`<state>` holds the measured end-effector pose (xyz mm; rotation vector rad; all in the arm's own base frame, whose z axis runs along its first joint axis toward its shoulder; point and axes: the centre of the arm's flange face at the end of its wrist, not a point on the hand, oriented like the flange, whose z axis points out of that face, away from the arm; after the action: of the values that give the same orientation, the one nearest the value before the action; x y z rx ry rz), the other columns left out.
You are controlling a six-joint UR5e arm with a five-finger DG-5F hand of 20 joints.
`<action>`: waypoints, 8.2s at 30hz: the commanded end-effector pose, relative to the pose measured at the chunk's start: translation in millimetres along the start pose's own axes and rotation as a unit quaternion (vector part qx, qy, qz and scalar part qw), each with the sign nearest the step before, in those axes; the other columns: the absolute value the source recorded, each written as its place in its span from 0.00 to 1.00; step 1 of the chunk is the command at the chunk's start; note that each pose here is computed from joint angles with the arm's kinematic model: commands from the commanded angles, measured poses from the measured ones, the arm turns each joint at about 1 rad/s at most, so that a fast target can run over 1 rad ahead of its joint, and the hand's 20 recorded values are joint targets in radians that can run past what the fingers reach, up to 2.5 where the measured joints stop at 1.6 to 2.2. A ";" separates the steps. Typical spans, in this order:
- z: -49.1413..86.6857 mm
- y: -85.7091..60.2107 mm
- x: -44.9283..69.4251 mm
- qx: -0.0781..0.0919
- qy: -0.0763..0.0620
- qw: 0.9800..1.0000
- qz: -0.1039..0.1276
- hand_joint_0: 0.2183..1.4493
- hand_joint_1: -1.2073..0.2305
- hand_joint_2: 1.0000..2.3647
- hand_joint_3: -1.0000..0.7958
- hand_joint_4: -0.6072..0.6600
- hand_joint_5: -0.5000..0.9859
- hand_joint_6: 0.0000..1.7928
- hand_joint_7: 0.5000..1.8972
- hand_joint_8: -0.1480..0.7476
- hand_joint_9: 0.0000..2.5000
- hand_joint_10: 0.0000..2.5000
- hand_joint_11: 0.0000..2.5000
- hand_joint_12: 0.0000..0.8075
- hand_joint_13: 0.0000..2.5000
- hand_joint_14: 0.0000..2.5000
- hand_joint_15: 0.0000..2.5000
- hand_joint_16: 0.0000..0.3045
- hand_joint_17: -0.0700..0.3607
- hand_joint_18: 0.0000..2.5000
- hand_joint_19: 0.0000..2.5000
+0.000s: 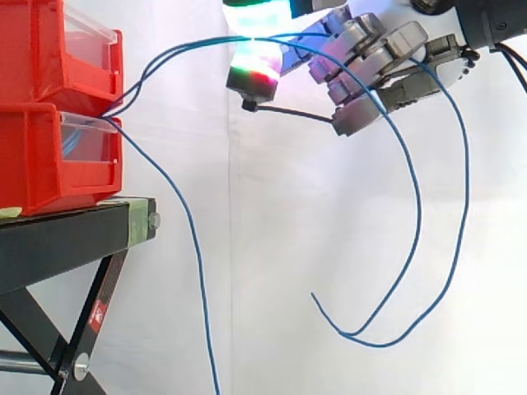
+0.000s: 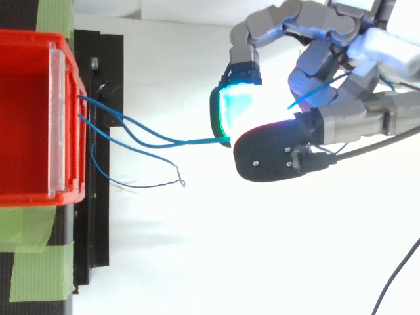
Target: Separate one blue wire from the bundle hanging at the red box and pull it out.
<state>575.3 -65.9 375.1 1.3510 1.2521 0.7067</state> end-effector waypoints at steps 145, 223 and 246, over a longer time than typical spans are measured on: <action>-0.2 0.6 5.6 -0.003 0.004 0.997 0.072 0.24 0.35 0.00 0.28 0.73 0.26 0.50 0.68 0.60 0.59 1.00 0.93 0.47 0.66 1.00 0.28 0.16 0.41 0.62 0.62; 18.5 18.3 -2.5 -0.076 -0.051 0.978 -0.188 0.31 0.50 0.01 0.35 0.70 0.25 0.49 0.61 0.58 0.57 0.96 0.92 0.44 0.61 1.00 0.27 0.14 0.38 0.57 0.62; 18.5 18.3 -2.7 -0.076 -0.051 0.979 -0.184 0.31 0.33 0.02 0.42 0.69 0.23 0.48 0.62 0.59 0.53 0.87 0.94 0.45 0.57 1.00 0.27 0.15 0.40 0.54 0.62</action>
<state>596.7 -71.4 389.4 0.9807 1.2919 0.4567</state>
